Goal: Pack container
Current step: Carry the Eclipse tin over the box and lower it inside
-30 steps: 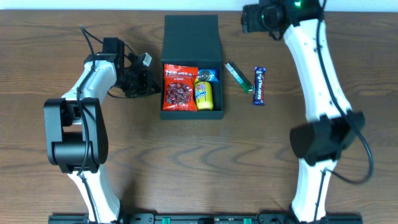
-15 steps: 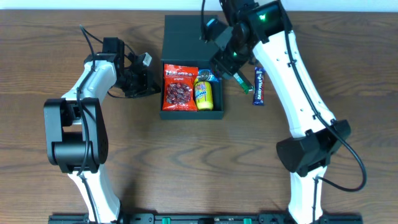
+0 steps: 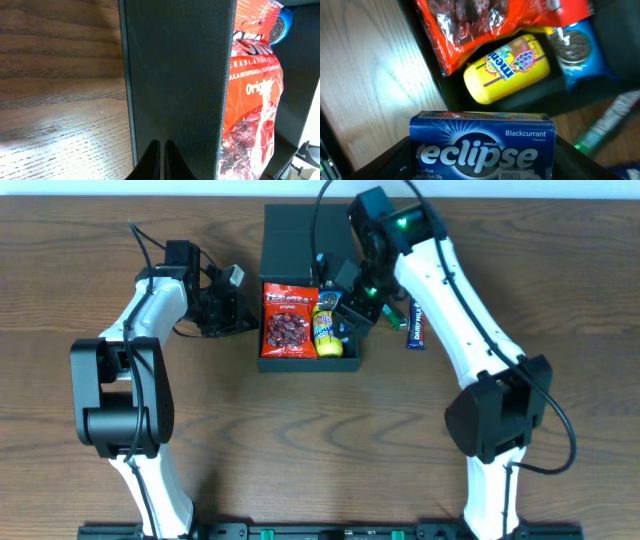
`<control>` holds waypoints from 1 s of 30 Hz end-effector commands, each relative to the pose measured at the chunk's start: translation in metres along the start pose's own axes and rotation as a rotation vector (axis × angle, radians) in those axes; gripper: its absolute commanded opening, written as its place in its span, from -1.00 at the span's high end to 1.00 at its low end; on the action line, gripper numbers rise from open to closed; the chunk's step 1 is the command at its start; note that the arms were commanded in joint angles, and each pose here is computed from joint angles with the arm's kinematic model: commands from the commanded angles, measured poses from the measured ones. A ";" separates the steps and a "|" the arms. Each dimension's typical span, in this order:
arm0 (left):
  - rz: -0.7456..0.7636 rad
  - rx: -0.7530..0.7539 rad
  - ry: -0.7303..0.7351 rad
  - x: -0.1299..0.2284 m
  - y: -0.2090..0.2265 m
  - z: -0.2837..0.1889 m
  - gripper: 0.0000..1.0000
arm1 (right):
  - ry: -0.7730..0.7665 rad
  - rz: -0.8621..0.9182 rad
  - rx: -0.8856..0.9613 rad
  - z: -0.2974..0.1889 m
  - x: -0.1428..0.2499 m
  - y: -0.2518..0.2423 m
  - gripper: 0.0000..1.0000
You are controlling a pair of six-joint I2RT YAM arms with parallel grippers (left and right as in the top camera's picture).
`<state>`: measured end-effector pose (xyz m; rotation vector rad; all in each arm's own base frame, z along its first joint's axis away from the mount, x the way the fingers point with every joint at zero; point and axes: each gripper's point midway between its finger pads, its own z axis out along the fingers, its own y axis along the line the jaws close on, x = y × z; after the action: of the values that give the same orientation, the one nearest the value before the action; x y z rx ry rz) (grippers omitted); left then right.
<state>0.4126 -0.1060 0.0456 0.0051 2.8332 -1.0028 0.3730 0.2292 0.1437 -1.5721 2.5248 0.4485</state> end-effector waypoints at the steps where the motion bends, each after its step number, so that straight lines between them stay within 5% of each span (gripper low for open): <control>1: -0.015 -0.003 0.015 0.004 0.002 0.004 0.88 | -0.018 -0.026 -0.042 0.011 -0.002 0.007 0.28; 18: -0.017 -0.004 0.018 0.005 0.002 0.004 0.88 | -0.083 -0.080 0.046 0.043 -0.018 -0.014 0.31; 30: -0.013 -0.004 0.017 0.005 0.002 0.004 0.88 | -0.066 -0.240 0.043 0.045 -0.014 -0.013 0.56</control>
<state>0.4120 -0.1060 0.0455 0.0036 2.8359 -1.0037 0.3925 0.2476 0.1039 -1.6981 2.3142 0.4055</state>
